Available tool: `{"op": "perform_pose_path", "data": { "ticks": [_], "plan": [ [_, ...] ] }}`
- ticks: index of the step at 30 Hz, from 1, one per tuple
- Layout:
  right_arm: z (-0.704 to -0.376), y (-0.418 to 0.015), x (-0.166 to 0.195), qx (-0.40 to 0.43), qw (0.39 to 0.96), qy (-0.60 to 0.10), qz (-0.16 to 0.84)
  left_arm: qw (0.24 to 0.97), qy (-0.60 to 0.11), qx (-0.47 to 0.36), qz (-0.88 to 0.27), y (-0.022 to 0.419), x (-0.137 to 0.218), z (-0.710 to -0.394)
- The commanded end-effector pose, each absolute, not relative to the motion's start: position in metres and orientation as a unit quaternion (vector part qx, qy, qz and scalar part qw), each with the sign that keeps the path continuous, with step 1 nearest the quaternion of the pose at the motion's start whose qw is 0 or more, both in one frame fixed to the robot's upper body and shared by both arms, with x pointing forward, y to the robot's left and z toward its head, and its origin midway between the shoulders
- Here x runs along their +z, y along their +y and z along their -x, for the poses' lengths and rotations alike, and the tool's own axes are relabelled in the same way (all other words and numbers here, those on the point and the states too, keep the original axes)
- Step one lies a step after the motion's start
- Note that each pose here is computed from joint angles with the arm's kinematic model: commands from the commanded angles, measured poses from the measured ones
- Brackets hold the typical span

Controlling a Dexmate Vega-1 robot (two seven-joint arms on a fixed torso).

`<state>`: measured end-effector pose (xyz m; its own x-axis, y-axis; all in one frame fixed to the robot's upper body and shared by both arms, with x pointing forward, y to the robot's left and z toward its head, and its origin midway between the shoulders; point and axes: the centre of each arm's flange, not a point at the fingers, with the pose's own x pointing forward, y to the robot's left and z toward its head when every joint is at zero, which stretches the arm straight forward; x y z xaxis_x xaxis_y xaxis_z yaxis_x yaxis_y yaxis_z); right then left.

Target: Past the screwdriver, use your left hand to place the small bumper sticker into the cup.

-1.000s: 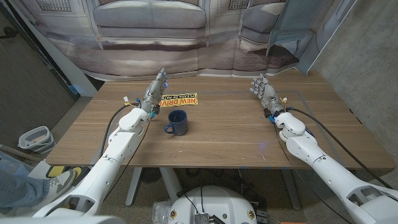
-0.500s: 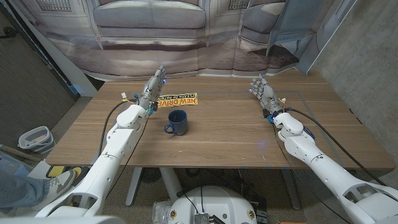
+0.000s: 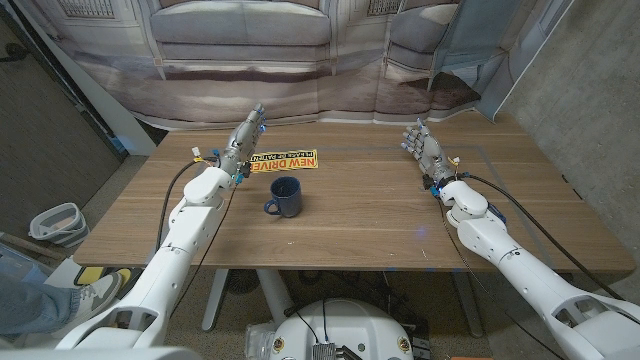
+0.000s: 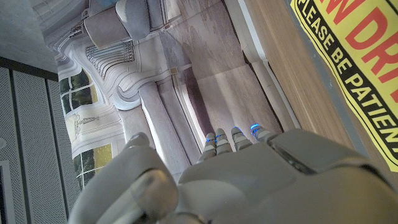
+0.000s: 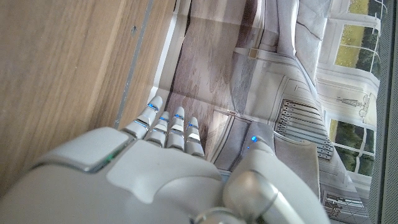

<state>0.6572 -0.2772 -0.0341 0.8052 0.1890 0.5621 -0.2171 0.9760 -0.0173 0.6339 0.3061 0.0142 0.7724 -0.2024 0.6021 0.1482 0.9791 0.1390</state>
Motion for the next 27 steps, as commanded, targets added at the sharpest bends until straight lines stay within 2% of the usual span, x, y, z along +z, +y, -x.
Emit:
{"op": "perform_pose_path", "data": {
  "ticks": [1, 22, 27],
  "plan": [
    [-0.655, -0.277, -0.040, 0.107, 0.951, -0.289, -0.025, 0.937, -0.333, -0.086, -0.062, 0.313, 0.014, -0.625],
    [-0.647, -0.269, -0.039, 0.106, 0.951, -0.289, -0.023, 0.927, -0.349, -0.048, -0.128, 0.323, 0.018, -0.617],
    [-0.646, -0.267, -0.039, 0.107, 0.951, -0.289, -0.023, 0.922, -0.344, -0.011, -0.179, 0.323, 0.021, -0.613]
  ]
}}
